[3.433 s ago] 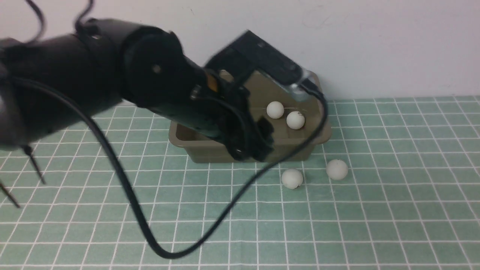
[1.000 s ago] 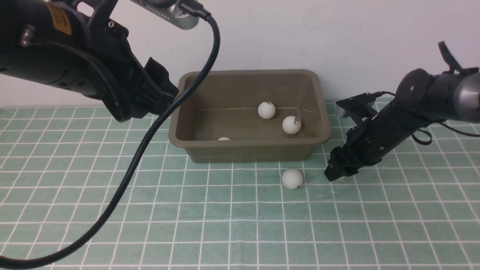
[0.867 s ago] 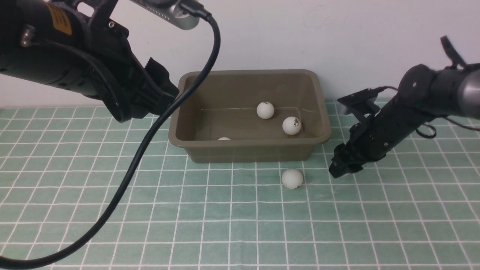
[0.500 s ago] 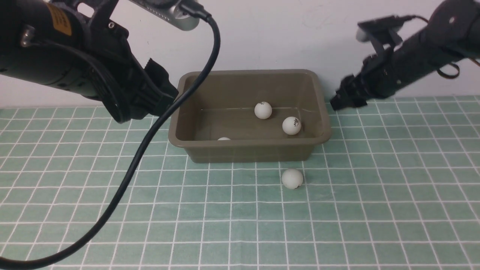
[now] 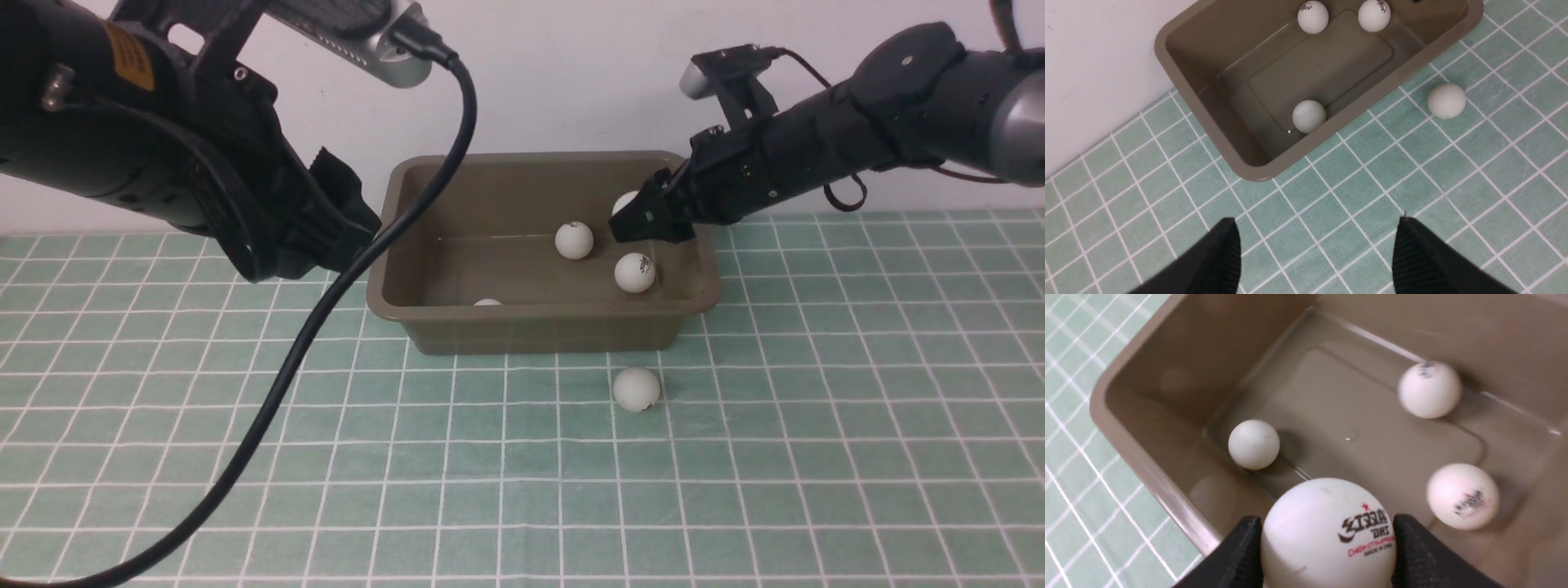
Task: Put the table tennis balls in the box on the green coffee tablecloth.
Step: 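Release the ping pong ball into the bin and lift the gripper away, then reach for and grasp a ping pong ball on the table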
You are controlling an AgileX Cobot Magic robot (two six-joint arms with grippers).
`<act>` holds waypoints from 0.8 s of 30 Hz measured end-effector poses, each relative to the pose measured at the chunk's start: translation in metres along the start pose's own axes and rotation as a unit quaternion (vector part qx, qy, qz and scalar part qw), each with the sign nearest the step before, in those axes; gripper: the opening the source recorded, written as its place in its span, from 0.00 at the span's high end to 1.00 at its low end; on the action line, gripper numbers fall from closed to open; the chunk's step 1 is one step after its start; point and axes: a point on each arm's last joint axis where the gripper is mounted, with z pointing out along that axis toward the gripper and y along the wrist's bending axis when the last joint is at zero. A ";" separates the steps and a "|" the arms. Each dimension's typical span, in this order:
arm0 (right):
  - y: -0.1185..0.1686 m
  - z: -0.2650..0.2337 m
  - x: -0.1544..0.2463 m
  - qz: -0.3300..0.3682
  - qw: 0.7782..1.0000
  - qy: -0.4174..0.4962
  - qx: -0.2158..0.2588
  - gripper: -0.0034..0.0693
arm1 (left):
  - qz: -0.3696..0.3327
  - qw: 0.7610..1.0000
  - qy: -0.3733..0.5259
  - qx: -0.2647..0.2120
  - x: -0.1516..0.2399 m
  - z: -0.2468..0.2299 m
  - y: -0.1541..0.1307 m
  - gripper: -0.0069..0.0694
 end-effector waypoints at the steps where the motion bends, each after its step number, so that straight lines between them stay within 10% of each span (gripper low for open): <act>1: 0.000 0.000 -0.002 0.005 1.000 -0.008 0.003 0.37 | 0.000 1.000 0.001 0.000 0.000 0.000 0.000 0.32; 9: -0.003 -0.014 -0.004 0.005 1.000 -0.010 0.003 0.08 | 0.000 1.000 0.010 0.002 0.002 0.000 0.000 0.32; 24: 0.008 -0.095 -0.003 0.018 0.997 0.063 -0.032 0.42 | 0.000 1.000 -0.001 0.000 0.000 0.000 0.000 0.32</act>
